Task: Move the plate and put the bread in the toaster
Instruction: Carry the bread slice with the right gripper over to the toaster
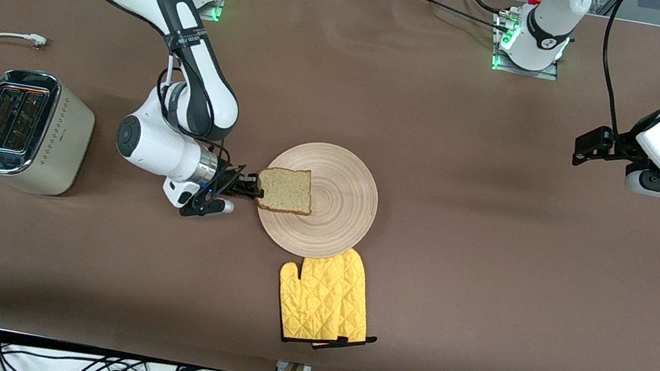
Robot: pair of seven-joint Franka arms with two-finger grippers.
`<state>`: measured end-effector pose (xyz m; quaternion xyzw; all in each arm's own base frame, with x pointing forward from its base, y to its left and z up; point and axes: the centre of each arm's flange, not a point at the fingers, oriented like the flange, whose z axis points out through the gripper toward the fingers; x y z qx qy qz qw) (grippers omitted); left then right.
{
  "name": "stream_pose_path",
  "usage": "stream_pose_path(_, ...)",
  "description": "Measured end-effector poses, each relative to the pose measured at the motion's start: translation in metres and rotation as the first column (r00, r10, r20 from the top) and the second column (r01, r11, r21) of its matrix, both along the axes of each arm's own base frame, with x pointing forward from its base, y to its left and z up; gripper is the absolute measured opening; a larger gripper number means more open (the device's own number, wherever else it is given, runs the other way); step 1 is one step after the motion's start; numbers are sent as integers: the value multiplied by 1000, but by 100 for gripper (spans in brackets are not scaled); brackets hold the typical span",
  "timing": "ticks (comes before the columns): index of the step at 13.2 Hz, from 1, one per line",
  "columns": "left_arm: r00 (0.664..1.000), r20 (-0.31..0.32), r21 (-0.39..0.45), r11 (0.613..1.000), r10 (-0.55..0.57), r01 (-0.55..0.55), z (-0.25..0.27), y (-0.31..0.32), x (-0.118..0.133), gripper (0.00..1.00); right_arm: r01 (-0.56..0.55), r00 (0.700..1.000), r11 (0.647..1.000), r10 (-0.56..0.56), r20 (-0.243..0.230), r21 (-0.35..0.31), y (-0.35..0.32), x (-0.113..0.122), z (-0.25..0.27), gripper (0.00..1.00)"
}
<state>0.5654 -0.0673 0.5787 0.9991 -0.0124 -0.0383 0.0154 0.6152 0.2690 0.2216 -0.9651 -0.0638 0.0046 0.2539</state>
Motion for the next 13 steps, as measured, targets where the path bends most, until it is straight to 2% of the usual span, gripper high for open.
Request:
stream_pose_path(1, 1000, 0, 0, 1000, 0, 0, 0, 0, 0, 100, 0, 1000, 1000, 0, 0, 0, 0, 0, 0, 6)
stream_pose_path(4, 1000, 0, 0, 1000, 1, -1, 0, 0, 0, 100, -4, 1000, 1000, 4, 8, -6, -7, 5, 4, 6)
stream_pose_path(6, 1000, 0, 0, 1000, 1, -1, 0, 0, 0, 100, -59, 998, 997, 60, 5, -50, -29, 22, 24, 6)
stream_pose_path(8, 1000, -1, 0, 1000, 1, -1, 0, 1, 0, 100, -108, 994, 990, 107, -23, -93, -68, 46, 71, 5)
stream_pose_path(10, 1000, -1, 0, 1000, 1, -1, 0, 1, 0, 100, -151, 988, 976, 147, -37, -154, -109, 60, 131, 5)
stream_pose_path(13, 1000, -1, 0, 1000, 1, -1, 0, 1, 0, 100, -216, 976, 931, 203, -76, -295, -157, 57, 215, 5)
